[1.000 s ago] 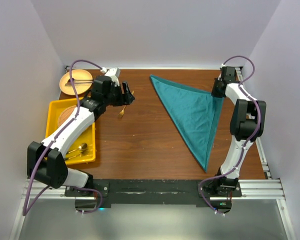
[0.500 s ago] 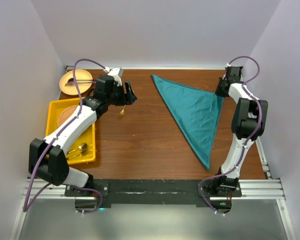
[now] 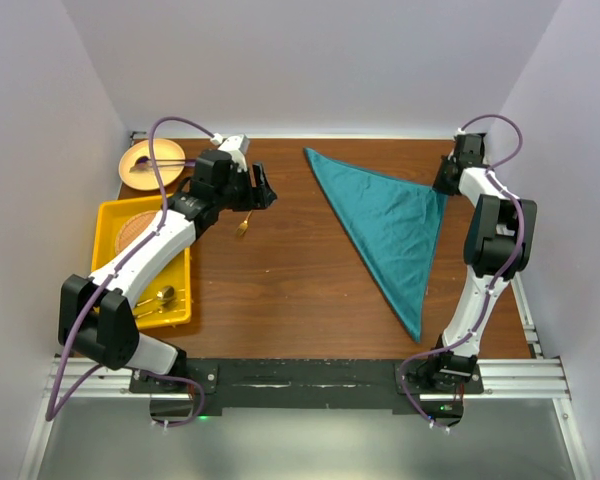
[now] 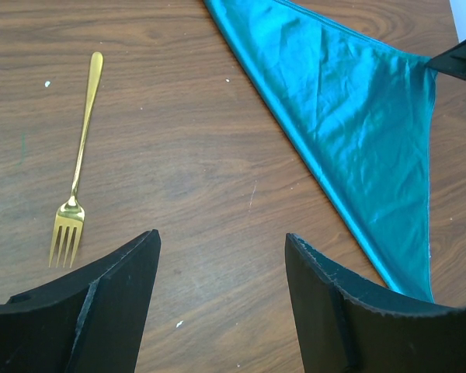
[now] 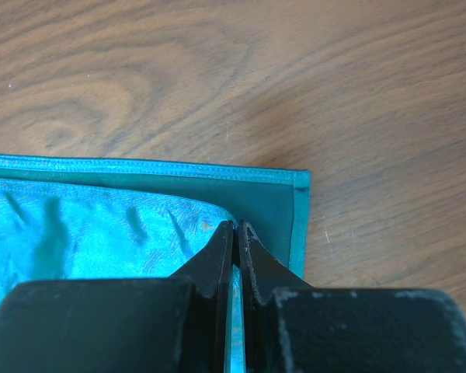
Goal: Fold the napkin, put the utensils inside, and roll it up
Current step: Fold the napkin
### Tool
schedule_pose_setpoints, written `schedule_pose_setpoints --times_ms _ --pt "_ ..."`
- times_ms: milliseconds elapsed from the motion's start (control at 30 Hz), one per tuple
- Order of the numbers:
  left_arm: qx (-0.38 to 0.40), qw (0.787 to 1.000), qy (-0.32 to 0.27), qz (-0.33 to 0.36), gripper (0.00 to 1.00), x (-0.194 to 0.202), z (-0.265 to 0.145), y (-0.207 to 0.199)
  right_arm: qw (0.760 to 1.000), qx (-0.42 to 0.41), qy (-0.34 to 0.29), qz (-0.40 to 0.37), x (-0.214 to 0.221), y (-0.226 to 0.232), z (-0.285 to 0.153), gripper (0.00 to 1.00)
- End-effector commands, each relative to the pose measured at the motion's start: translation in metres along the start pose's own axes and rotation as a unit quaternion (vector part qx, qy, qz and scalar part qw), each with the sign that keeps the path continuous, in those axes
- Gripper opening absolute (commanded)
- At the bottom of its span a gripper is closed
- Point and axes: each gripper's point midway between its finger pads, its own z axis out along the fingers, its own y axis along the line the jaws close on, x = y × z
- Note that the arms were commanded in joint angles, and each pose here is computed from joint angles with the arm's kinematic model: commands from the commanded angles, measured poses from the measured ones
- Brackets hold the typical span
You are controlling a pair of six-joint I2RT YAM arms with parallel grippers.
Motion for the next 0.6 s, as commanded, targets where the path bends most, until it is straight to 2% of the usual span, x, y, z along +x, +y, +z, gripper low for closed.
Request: schedule_pose_setpoints --times_ms 0,567 --pt "0.020 0.999 -0.036 0.009 0.71 -0.025 -0.004 -0.016 0.999 0.007 -0.032 0.010 -0.021 -0.005 0.001 0.00" --pt "0.026 0.999 -0.032 0.013 0.71 -0.023 0.000 -0.022 0.999 0.024 -0.021 0.018 -0.008 -0.017 0.009 0.00"
